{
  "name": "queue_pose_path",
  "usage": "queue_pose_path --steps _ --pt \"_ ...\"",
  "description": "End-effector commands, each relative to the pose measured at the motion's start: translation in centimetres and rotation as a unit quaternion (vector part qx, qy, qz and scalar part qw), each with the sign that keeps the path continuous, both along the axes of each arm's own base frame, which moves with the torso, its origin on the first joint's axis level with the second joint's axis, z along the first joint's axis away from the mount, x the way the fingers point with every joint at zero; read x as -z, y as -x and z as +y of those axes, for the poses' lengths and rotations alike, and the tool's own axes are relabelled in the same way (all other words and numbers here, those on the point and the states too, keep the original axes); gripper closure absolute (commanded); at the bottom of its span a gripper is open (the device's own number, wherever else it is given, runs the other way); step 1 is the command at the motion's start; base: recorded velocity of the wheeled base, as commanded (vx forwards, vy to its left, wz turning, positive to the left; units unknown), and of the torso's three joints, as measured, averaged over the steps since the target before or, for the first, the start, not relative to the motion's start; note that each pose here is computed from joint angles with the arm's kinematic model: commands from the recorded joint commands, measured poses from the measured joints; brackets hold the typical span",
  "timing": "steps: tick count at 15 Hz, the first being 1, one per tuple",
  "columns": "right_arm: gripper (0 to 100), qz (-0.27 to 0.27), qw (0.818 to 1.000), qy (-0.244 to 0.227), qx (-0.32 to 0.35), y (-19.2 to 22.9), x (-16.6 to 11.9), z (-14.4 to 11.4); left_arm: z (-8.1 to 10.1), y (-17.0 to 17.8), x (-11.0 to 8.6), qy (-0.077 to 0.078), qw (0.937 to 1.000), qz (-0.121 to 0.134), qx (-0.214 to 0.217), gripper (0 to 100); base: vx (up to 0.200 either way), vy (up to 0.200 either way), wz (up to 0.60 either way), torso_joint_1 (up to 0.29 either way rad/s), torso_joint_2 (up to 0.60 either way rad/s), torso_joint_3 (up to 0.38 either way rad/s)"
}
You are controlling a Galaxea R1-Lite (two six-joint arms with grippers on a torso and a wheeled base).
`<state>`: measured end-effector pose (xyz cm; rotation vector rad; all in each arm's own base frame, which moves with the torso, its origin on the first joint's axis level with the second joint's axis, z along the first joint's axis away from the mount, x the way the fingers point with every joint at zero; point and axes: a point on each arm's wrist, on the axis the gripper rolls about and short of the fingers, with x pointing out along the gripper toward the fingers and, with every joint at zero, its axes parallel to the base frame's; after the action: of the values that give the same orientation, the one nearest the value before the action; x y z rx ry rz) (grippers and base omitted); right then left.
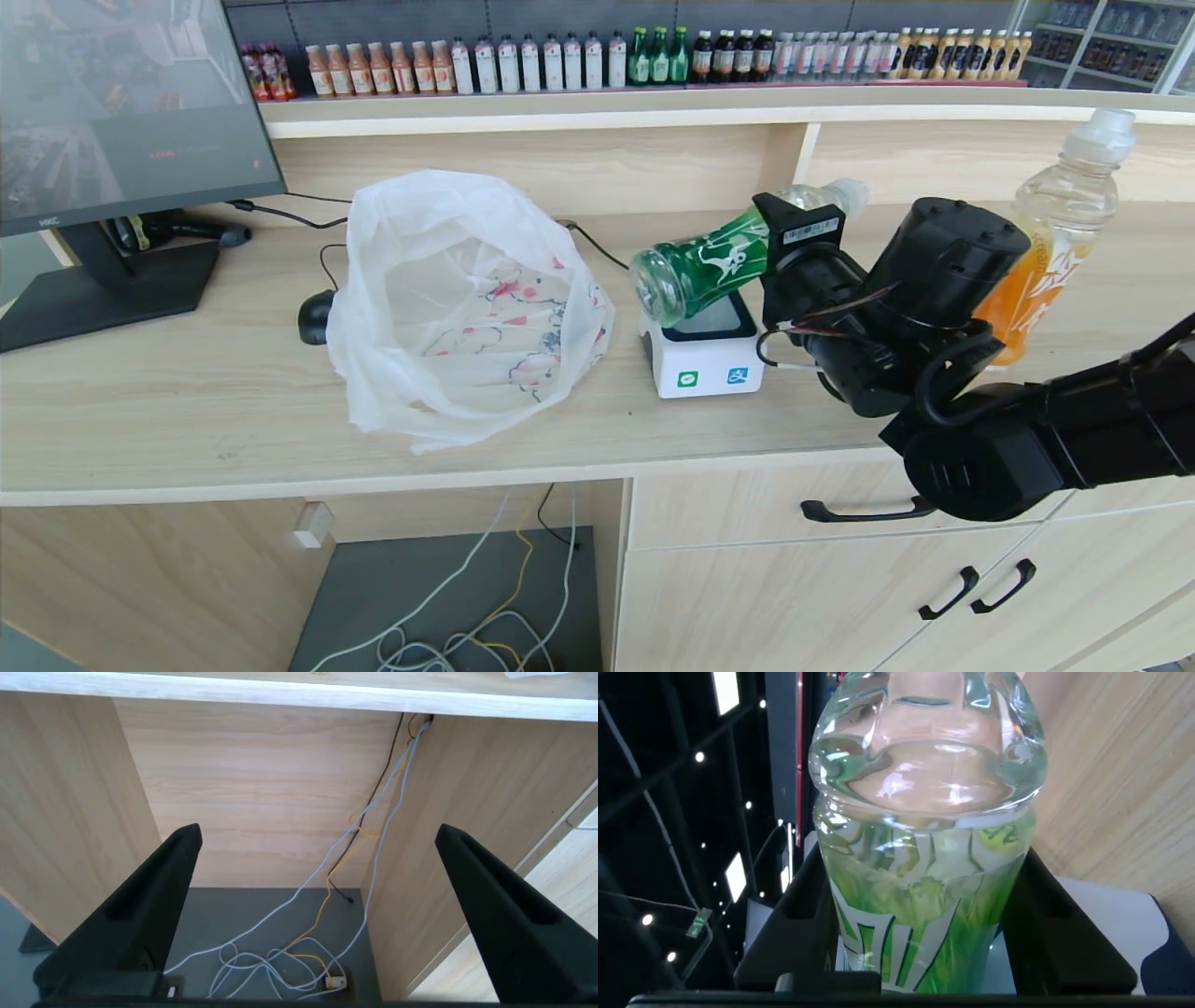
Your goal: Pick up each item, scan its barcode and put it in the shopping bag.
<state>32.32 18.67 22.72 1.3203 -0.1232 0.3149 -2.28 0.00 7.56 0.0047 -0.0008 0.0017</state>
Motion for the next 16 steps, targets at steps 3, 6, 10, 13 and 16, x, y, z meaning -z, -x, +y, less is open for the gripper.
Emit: queue_pose_path --steps 3,6,10,13,16 --pt "100 -0.008 1.000 -0.004 -0.001 0.3 -0.6 -0.1 0.0 0.0 0.0 0.000 1.0000 0.000 0.000 0 0.000 0.000 0.00 0.000 0.00 0.000" --pt "100 -0.016 1.000 -0.009 -0.001 0.7 -1.4 -0.4 0.0 0.0 0.0 0.000 1.0000 0.000 -0.001 0 0.000 0.000 0.00 0.000 0.00 0.000" --pt "100 -0.030 0.999 -0.009 -0.011 2.3 -3.4 -0.5 0.0 0.0 0.0 0.000 1.0000 0.000 -0.001 0 0.000 0.000 0.00 0.000 0.00 0.000" --pt "100 -0.043 0.999 -0.010 -0.018 3.7 -5.7 -0.7 0.0 0.0 0.0 0.000 1.0000 0.000 0.000 0 0.000 0.000 0.00 0.000 0.00 0.000" --pt "100 -0.074 0.997 0.019 -0.009 4.4 -7.5 -0.7 0.0 0.0 0.0 0.000 1.0000 0.000 0.000 0 0.000 0.000 0.00 0.000 0.00 0.000"
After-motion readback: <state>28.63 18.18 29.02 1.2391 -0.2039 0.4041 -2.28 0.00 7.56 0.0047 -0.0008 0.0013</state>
